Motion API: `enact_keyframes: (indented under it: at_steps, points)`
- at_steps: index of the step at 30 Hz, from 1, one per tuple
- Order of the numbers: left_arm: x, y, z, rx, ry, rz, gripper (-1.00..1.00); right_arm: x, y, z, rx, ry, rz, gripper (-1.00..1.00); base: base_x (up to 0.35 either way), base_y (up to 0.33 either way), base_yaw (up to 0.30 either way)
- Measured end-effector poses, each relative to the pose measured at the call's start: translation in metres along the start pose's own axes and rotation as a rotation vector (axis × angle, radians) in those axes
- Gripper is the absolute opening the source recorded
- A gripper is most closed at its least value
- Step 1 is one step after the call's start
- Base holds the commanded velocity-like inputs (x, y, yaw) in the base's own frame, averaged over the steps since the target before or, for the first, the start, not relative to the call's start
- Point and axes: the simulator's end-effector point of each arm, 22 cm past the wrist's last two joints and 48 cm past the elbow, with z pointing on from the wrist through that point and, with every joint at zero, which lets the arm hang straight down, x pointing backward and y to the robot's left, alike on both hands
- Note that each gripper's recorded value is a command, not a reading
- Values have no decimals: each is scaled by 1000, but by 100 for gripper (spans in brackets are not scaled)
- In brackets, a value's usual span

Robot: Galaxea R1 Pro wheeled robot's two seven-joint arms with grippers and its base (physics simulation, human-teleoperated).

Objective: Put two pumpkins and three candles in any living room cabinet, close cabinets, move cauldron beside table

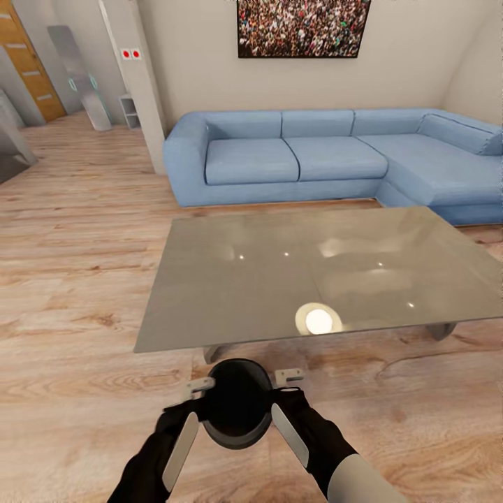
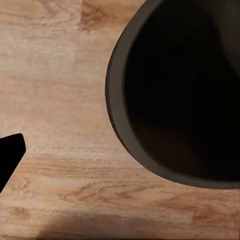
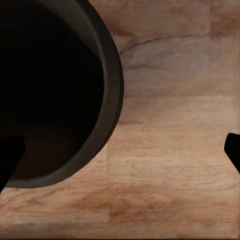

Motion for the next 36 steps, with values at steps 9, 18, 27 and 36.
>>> enact_keyframes:
  at_steps: [9,18,27,36]
  points:
    - [-8,6,-15,-11,8,-20,100,-10,-1,-17,1,-2,-1,100,-4,0,0]
    - [-14,5,-30,-9,15,-18,100,-21,-1,-33,0,-6,0,100,0,0,0]
    - [14,20,-32,-34,158,-34,100,-29,-2,-49,0,3,3,100,0,0,0]
    - [13,22,-48,-38,196,-18,100,-23,0,-73,-14,111,-45,100,0,0,0]
